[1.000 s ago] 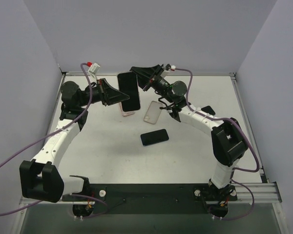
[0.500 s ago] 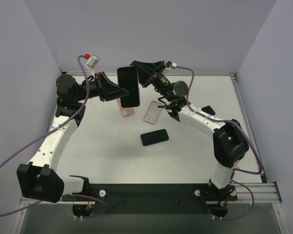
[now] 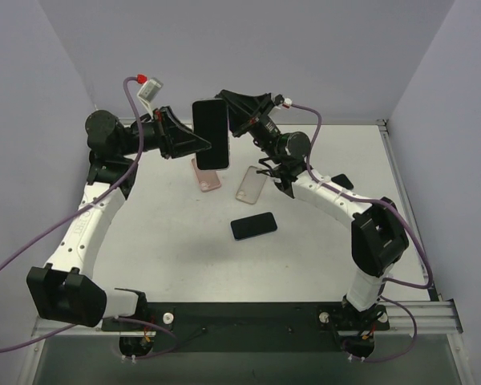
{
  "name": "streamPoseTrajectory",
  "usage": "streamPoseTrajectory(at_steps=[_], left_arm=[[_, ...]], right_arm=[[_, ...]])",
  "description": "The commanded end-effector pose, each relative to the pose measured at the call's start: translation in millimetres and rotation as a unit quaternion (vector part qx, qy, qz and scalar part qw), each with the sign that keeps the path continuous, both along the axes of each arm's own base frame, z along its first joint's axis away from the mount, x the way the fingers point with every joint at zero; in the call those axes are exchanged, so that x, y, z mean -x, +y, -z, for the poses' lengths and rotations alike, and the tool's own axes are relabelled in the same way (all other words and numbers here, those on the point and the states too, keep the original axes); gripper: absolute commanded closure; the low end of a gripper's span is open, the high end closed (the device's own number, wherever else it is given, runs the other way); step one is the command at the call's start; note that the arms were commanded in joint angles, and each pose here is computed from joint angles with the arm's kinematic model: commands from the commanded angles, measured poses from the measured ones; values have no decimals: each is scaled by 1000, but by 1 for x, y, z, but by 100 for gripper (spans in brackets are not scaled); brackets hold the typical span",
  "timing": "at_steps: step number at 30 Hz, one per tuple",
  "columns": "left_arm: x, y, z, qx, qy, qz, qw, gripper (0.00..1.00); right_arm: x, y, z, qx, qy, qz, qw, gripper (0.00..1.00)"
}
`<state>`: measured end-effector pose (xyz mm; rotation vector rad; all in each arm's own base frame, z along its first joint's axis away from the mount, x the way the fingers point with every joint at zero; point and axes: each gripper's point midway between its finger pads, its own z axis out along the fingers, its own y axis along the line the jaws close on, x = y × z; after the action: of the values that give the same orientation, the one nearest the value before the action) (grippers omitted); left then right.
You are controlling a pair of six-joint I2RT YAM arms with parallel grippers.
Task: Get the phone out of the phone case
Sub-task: Remove the phone case from the phone.
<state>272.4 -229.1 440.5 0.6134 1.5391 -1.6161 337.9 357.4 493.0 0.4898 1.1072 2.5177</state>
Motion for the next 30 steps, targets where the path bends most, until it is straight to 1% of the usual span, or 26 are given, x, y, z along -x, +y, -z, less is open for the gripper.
streamPoseTrajectory(at_steps=[1, 9, 11, 17, 22, 23, 24, 27, 29, 30], left_arm=[[33, 1, -78, 29, -199, 5, 980, 100], [51, 4, -92, 31, -238, 16, 971, 100], [60, 6, -94, 33, -257, 23, 965, 100], [65, 7, -86, 41, -246, 23, 968, 100], [69, 9, -93, 68, -258, 14, 964, 100], [72, 9, -95, 73, -252, 19, 965, 100], [74, 10, -98, 79, -264, 22, 961, 100], [79, 10, -105, 90, -264, 29, 960, 100], [81, 12, -111, 94, -263, 31, 960, 100], [84, 12, -114, 99, -268, 31, 958, 100]], right_arm=[[59, -27, -45, -131, -40, -127, 982, 100], [62, -31, -57, -148, -43, -132, 979, 100], [63, -34, -64, -156, -48, -133, 978, 100], [64, -32, -67, -156, -56, -132, 977, 100], [55, -20, -47, -140, -35, -132, 981, 100], [53, -18, -43, -137, -31, -131, 981, 100], [50, -15, -34, -132, -20, -131, 982, 100], [45, -9, -17, -110, -15, -122, 986, 100], [36, -6, 8, -68, -22, -91, 993, 100], [36, -3, 21, -35, -28, -85, 995, 100]])
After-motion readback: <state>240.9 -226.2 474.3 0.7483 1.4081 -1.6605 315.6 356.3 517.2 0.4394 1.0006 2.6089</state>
